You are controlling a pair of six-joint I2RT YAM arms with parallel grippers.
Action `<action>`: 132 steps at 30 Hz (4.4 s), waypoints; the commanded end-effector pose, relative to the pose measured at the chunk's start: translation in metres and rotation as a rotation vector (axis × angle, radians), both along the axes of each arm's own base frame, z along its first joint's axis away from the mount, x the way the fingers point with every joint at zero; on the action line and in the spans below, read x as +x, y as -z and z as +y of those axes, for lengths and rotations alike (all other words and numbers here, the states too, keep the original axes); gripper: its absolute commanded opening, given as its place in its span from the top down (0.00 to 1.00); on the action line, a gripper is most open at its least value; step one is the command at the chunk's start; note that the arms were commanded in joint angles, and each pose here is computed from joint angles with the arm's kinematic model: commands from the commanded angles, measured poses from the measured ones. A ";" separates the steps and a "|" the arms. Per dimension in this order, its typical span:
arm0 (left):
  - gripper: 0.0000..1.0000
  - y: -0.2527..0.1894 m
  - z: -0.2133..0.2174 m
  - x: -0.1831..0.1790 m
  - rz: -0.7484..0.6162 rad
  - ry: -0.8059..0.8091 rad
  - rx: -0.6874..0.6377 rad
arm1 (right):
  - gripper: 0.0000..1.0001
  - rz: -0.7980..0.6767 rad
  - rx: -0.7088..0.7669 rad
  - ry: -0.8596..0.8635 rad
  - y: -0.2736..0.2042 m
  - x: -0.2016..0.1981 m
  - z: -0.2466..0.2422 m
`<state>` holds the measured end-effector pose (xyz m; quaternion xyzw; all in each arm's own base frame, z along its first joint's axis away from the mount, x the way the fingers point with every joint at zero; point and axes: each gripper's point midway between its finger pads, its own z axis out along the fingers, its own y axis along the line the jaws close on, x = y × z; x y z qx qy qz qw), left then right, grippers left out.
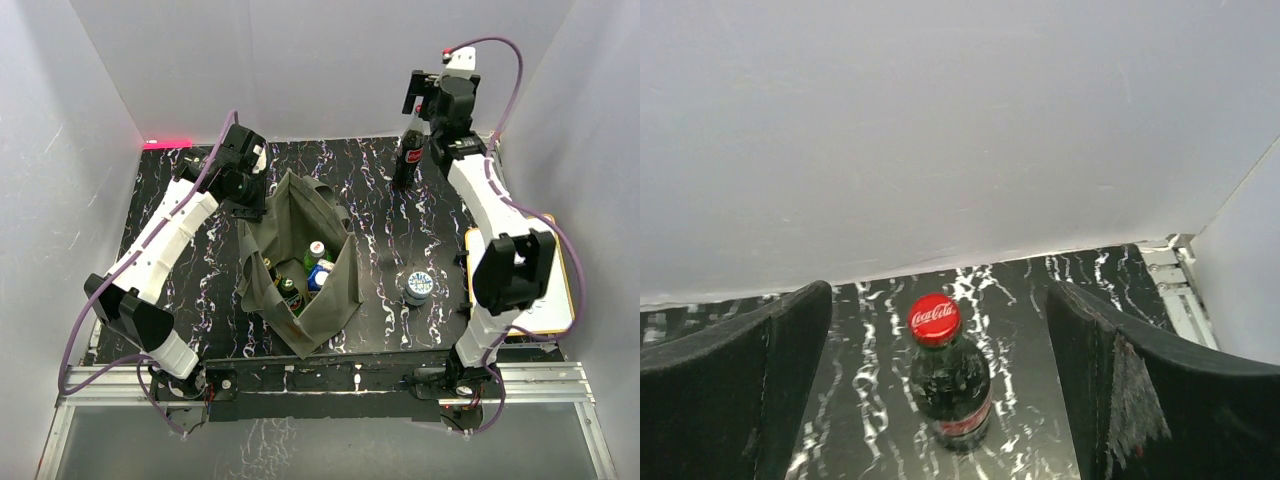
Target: Take the beverage out of the canvas bag
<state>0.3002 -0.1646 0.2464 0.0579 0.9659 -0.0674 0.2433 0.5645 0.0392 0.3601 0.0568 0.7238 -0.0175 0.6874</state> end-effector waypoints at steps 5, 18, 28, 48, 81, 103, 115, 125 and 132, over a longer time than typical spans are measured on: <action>1.00 -0.016 -0.008 0.007 -0.066 -0.005 -0.056 | 0.07 0.180 0.315 -0.243 0.021 -0.144 0.044; 1.00 -0.013 -0.035 -0.003 -0.030 -0.055 -0.256 | 0.11 0.391 0.420 -0.679 0.036 -0.288 0.103; 1.00 -0.014 -0.035 -0.004 -0.030 -0.060 -0.263 | 0.16 0.397 0.286 -0.988 -0.047 -0.296 0.184; 1.00 -0.008 -0.038 0.001 -0.003 -0.046 -0.244 | 0.26 0.822 -0.053 -0.913 0.078 -0.355 0.261; 1.00 -0.010 -0.040 0.004 -0.006 -0.028 -0.245 | 0.37 0.797 -0.193 -0.769 0.132 -0.314 0.290; 1.00 -0.010 -0.040 0.005 -0.022 -0.017 -0.252 | 0.82 0.720 -0.208 -0.748 0.096 -0.311 0.292; 1.00 -0.005 -0.038 -0.002 -0.002 -0.018 -0.248 | 0.92 0.549 0.075 -0.739 0.024 -0.318 0.290; 1.00 -0.001 -0.039 -0.006 0.012 -0.048 -0.271 | 0.92 0.297 0.316 -0.659 -0.089 -0.325 0.246; 1.00 0.000 -0.040 -0.009 0.021 -0.080 -0.296 | 0.92 0.094 0.421 -0.584 -0.168 -0.331 0.199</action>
